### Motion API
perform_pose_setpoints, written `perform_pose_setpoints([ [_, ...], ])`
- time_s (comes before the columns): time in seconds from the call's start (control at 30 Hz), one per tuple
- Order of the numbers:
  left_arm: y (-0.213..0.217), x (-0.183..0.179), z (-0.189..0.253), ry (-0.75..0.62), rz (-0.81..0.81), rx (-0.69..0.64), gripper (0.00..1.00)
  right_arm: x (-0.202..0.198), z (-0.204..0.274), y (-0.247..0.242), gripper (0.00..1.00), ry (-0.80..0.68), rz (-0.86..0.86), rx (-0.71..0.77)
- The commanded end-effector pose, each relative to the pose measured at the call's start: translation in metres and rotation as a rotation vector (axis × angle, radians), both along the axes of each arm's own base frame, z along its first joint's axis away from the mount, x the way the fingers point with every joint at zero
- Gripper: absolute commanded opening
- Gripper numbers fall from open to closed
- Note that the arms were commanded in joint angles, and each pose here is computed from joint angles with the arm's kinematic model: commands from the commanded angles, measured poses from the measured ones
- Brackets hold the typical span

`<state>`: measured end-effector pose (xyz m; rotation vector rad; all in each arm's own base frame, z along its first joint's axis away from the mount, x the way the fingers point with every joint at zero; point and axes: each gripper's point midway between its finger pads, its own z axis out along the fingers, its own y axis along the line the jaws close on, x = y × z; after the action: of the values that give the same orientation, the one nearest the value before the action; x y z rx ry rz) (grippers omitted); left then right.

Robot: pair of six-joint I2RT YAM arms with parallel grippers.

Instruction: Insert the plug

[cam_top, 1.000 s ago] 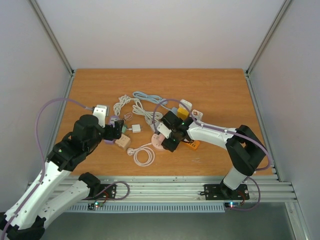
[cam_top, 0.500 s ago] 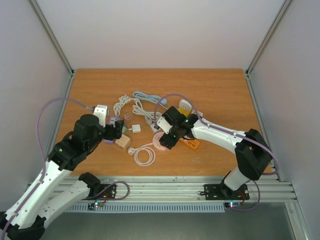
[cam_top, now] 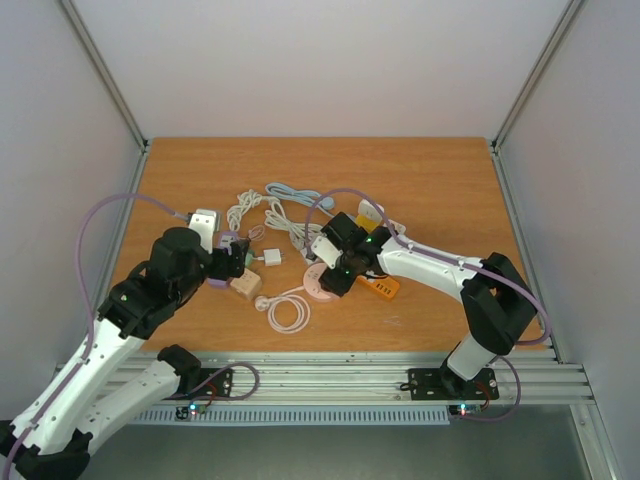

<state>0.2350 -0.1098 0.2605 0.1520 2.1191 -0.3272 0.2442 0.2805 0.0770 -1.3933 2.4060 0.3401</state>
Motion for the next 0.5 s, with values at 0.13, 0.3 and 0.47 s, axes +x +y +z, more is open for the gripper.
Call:
perform_pose_setpoints([
  [0.13, -0.002, 0.007, 0.004, -0.024, 0.006, -0.004, 0.94, -0.031, -0.049, -0.023, 0.30, 0.148, 0.109, -0.143],
  [0.3, -0.002, 0.008, 0.001, -0.008, 0.019, -0.005, 0.94, -0.026, -0.032, -0.017, 0.39, 0.105, 0.121, -0.104],
  [0.47, -0.003, 0.010, -0.003, 0.035, 0.039, -0.016, 0.94, -0.001, 0.007, -0.002, 0.73, -0.001, 0.050, -0.033],
])
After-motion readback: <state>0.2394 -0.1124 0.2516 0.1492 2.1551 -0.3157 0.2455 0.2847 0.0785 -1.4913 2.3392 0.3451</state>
